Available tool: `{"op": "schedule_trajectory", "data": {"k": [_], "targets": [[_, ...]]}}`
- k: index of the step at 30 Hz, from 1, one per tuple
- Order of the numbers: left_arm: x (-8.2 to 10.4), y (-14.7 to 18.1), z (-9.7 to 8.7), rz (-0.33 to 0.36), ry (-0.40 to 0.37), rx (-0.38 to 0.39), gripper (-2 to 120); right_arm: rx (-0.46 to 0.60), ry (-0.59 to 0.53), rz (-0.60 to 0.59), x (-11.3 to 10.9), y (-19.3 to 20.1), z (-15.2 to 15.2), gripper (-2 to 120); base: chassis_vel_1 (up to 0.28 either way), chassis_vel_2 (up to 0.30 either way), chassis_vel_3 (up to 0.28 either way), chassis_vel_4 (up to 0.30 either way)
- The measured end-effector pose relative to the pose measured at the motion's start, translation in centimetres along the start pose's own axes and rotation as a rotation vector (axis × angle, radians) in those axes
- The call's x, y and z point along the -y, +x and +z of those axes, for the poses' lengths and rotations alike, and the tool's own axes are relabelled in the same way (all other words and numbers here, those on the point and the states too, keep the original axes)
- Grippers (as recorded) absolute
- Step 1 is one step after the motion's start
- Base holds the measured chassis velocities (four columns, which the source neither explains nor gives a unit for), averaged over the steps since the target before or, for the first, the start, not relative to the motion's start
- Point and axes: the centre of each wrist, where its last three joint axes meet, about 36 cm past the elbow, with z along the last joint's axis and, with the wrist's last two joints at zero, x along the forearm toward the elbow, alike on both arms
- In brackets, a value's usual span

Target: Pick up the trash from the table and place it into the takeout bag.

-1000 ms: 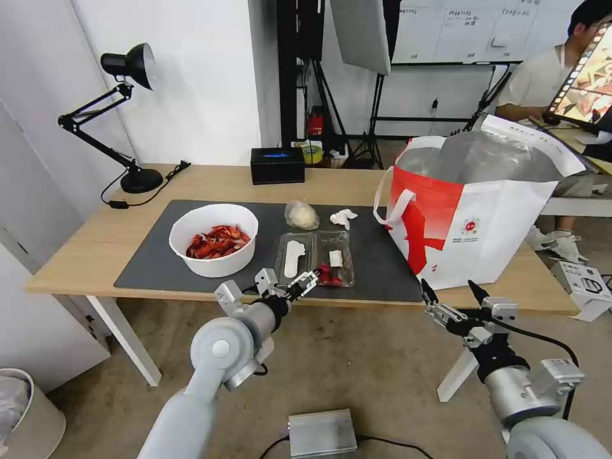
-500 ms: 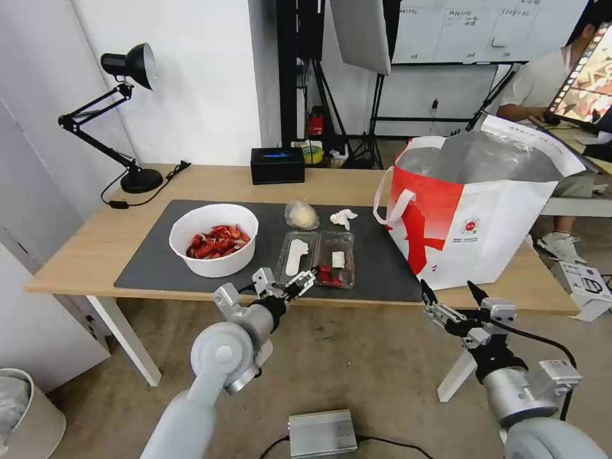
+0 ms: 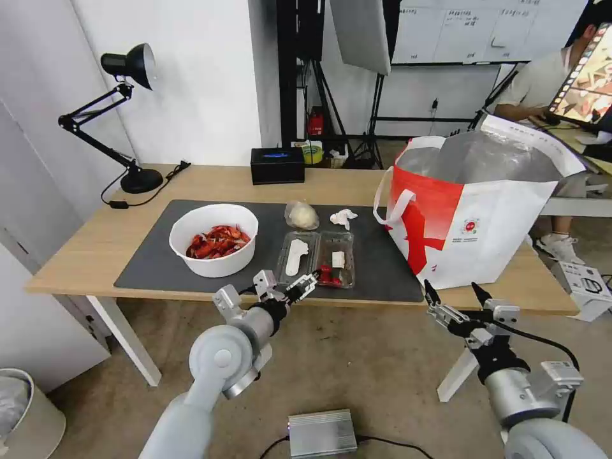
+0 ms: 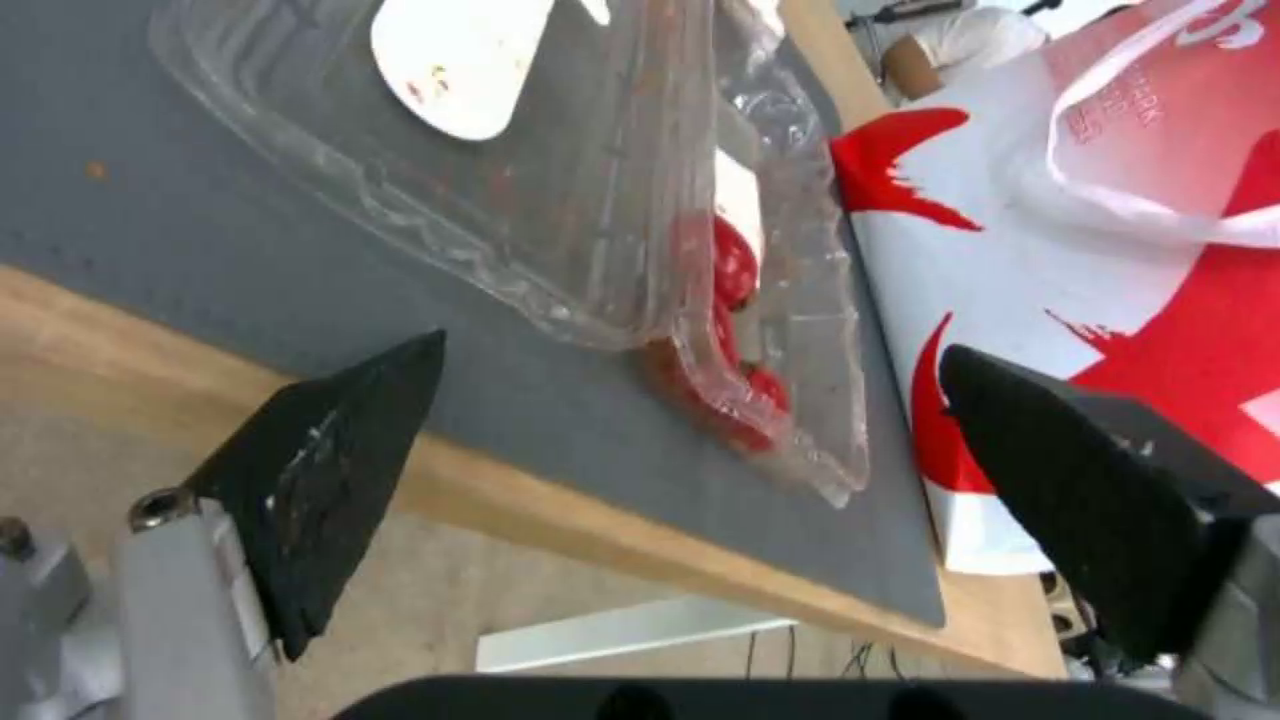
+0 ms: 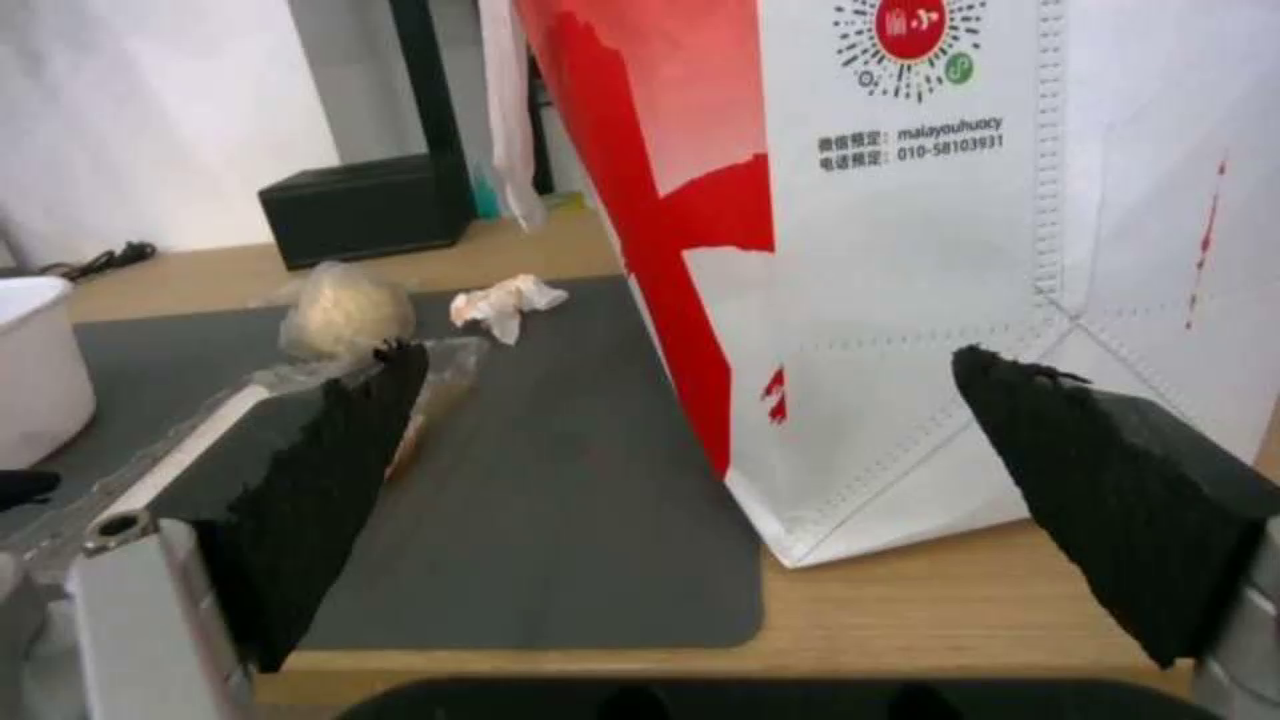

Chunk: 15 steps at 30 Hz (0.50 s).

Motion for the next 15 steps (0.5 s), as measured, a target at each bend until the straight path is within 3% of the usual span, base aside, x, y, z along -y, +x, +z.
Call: {"op": "schedule_trajectory", "data": {"k": [15], "targets": [[0.2, -1.3, -0.1, -0.002, -0.011, 0.009, 100, 0.0, -0.002, 0.004, 0.0, 0.1, 0.2, 100, 0.0, 0.0, 0.0, 0.0]]}}
